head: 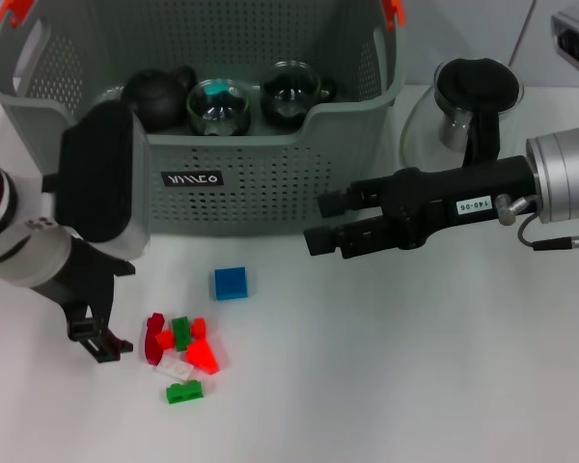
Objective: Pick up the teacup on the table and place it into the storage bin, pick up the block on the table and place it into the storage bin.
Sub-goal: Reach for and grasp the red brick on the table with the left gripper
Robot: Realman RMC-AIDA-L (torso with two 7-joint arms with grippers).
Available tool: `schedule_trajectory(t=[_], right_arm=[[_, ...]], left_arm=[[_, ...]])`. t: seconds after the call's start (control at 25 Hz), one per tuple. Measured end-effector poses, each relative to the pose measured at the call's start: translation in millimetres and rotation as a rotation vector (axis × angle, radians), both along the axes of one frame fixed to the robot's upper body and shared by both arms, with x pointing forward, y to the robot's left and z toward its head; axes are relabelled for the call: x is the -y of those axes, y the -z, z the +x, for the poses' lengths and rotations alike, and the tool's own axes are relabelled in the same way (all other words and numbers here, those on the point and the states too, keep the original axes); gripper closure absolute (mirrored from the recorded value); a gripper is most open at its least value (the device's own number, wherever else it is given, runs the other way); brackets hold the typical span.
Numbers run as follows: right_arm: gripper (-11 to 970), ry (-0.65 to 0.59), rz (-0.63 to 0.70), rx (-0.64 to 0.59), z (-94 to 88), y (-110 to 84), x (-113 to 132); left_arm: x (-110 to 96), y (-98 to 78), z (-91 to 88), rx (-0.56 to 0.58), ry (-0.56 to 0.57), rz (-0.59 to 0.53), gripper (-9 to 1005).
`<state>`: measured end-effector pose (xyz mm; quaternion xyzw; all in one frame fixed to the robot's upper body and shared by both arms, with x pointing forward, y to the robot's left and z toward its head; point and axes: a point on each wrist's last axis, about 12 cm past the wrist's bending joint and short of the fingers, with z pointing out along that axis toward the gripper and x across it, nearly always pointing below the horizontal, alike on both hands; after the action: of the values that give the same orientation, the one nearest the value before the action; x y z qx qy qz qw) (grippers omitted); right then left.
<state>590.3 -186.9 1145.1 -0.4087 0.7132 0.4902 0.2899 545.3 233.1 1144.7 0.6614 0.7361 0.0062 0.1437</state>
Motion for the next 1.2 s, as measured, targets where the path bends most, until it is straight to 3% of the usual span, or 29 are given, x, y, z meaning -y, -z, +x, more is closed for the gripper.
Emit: schedule_trajectory(t=[0.56, 1.2], right_arm=[[135, 0.008, 0.008, 0.0, 0.3, -0.5, 1], [135, 0.015, 0.008, -0.013, -3.1, 3.3, 6]], left_arm=[[17, 9.9, -7.0, -0.053, 0.071, 0.038, 47], [29, 18.0, -0.9, -0.069, 0.114, 0.058, 48]])
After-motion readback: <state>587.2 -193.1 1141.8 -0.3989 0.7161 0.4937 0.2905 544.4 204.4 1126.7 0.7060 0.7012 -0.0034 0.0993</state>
